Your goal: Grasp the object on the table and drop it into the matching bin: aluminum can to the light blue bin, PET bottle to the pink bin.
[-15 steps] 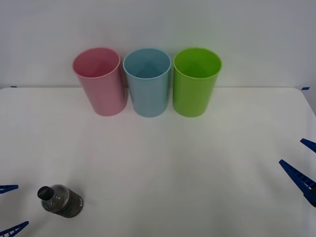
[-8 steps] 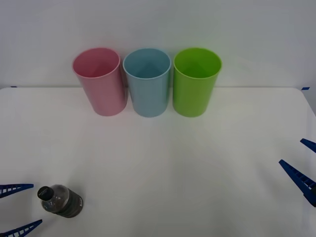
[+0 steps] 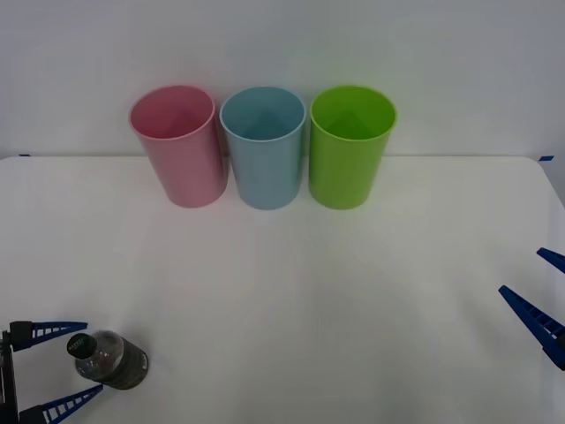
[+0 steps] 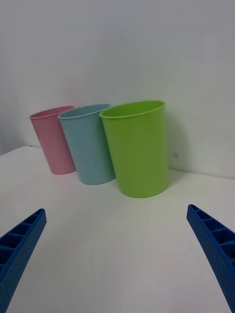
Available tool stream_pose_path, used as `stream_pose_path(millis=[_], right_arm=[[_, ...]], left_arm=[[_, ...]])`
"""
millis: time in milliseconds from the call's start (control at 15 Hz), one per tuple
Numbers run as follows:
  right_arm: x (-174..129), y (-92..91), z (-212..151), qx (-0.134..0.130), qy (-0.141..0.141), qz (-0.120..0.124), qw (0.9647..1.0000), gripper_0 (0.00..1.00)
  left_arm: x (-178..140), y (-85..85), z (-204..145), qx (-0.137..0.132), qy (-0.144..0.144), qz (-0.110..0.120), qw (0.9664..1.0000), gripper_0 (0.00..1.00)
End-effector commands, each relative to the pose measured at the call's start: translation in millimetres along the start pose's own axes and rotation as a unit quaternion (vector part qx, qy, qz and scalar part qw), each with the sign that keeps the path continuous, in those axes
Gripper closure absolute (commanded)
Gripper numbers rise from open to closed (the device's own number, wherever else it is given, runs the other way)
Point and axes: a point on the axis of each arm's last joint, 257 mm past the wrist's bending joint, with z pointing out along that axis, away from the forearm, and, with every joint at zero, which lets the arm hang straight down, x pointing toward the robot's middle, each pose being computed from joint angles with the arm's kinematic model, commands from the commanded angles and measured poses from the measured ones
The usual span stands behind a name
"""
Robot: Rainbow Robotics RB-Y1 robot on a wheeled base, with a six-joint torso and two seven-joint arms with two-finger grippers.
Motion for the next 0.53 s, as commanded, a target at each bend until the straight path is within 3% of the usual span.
stream_pose_path(millis=[67, 533], right_arm=[[0, 0.0, 0, 0.000, 0.000, 0.000, 1.0000, 0.00], [0, 0.0, 0, 0.000, 0.000, 0.000, 1.0000, 0.00]], left_arm=[[1, -0.3, 10, 0.005, 0.003, 0.005, 1.0000, 0.00], [2, -6.4, 38, 0.012, -0.002, 0.005, 0.9999, 0.00]])
